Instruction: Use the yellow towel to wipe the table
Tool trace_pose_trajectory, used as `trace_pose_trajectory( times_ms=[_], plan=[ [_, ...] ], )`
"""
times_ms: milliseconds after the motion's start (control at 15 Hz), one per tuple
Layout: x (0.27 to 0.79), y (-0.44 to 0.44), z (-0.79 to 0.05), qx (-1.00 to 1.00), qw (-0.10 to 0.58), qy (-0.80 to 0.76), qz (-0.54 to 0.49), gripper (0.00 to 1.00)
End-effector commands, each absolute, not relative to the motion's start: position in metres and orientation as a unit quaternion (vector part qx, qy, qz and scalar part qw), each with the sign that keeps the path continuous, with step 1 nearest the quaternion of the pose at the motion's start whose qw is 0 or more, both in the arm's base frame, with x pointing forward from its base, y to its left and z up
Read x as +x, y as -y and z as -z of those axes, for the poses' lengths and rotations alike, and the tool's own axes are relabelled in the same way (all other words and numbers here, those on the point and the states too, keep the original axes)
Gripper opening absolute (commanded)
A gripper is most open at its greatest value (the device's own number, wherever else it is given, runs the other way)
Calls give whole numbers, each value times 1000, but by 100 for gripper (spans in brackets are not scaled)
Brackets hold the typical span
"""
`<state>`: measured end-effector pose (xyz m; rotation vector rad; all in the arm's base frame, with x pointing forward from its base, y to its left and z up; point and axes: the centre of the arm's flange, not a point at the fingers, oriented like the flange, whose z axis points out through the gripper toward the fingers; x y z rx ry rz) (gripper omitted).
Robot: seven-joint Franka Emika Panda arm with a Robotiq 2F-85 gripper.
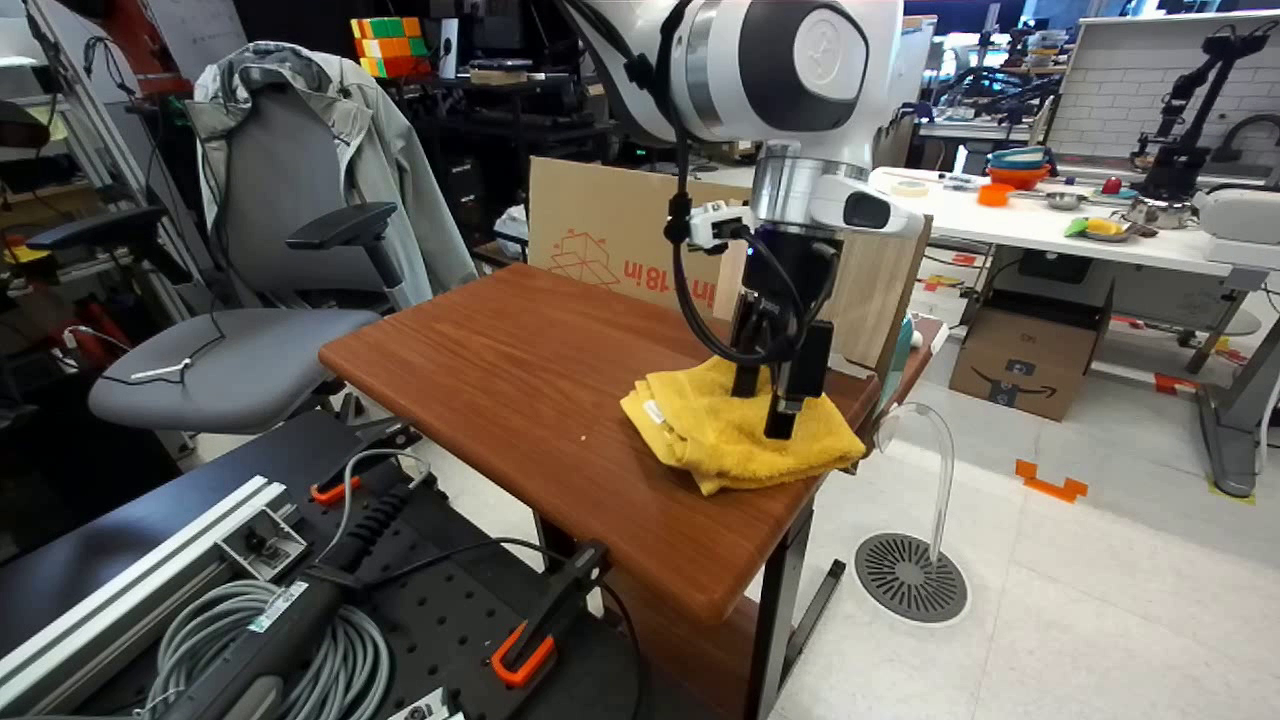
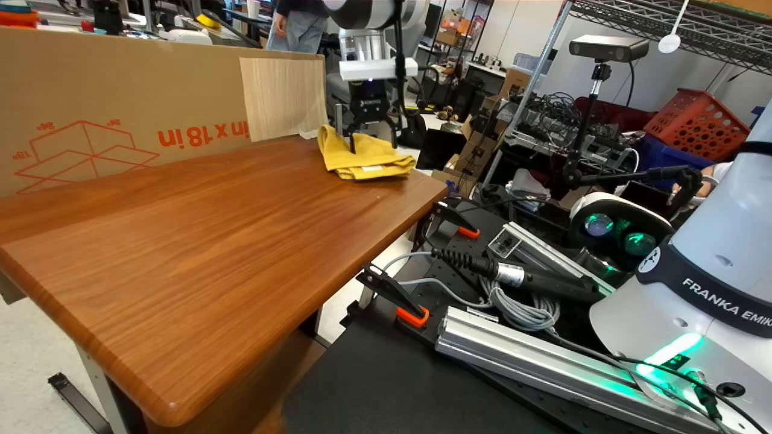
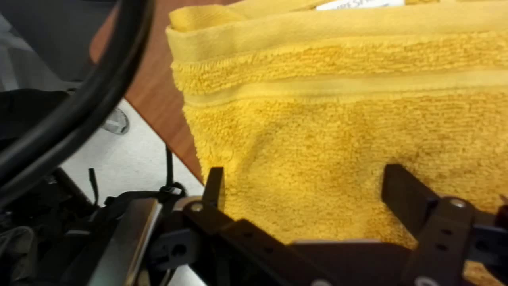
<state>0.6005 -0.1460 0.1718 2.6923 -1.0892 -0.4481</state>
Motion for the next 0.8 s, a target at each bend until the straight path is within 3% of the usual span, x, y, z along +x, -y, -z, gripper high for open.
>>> trace_pose_trajectory(
  times_ms=[0, 267, 667, 733],
  plan=[
    [550, 149, -193, 904, 141, 366, 171, 100],
    [534, 149, -202, 910, 124, 358, 170, 100],
    [520, 129, -318, 939, 23, 340, 53, 100],
    [551, 137, -274, 932, 67, 348, 82, 100]
  ],
)
